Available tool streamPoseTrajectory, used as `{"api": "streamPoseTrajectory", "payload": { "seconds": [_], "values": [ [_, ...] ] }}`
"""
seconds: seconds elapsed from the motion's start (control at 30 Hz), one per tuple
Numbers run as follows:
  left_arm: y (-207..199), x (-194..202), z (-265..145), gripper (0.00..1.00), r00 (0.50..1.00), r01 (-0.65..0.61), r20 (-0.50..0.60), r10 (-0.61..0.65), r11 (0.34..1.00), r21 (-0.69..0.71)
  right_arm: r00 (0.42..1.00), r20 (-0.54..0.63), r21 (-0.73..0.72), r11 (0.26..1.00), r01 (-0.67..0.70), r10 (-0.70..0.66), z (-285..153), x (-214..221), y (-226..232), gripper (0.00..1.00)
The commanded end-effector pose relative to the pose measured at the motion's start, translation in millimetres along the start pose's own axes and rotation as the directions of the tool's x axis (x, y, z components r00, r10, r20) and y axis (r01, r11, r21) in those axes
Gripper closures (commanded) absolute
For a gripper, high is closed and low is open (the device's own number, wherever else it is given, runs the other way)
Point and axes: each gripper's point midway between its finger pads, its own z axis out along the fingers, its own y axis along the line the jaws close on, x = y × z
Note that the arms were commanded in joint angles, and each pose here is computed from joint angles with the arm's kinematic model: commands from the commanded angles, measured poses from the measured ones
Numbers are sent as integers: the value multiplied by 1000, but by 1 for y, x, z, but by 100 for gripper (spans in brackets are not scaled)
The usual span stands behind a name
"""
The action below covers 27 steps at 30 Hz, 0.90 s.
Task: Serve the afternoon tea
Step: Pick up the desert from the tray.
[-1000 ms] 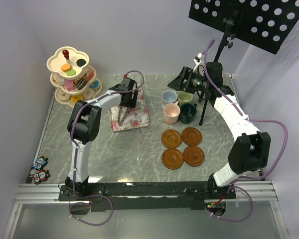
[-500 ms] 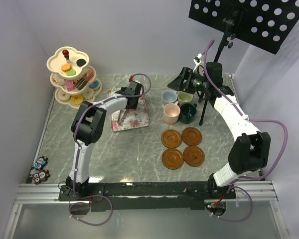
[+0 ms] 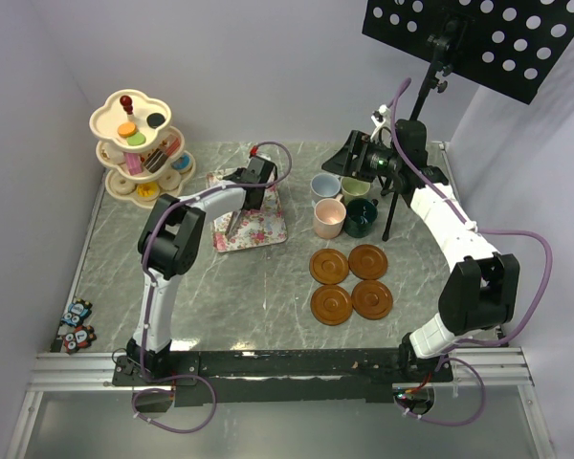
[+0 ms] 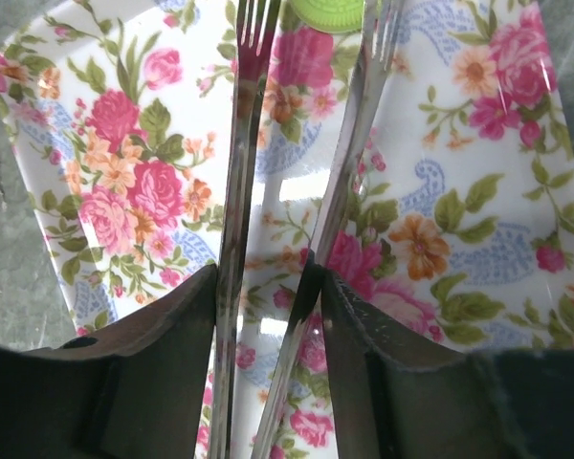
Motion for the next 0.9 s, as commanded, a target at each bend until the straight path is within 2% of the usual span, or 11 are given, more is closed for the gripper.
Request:
{"api": "streamPoseTrajectory", "payload": {
  "seconds": [0.0, 0.1, 0.23, 0.53, 0.67, 0.87],
  "values": [
    [-15, 11, -27, 52, 994, 35, -105, -19, 987, 154, 998, 52, -27, 999, 41, -39, -13, -12, 14, 18],
    [-19, 7, -44, 53, 983, 116, -164, -78, 965, 236, 998, 56, -28, 999, 42, -40, -14, -13, 14, 18],
    [-11, 16, -59, 56, 961, 197, -242, -133, 943, 266, 998, 54, -30, 999, 39, -37, -14, -11, 14, 18],
    [9, -3, -97, 58, 948, 276, -246, -204, 910, 310, 998, 53, -31, 999, 41, -39, -15, -9, 13, 18],
    [19, -8, -97, 59, 936, 296, -277, -216, 910, 291, 998, 55, -33, 999, 39, -37, -16, -8, 14, 18],
    [28, -23, -95, 60, 951, 260, -239, -198, 928, 266, 998, 58, -24, 999, 38, -36, -18, -6, 12, 18]
  ]
}}
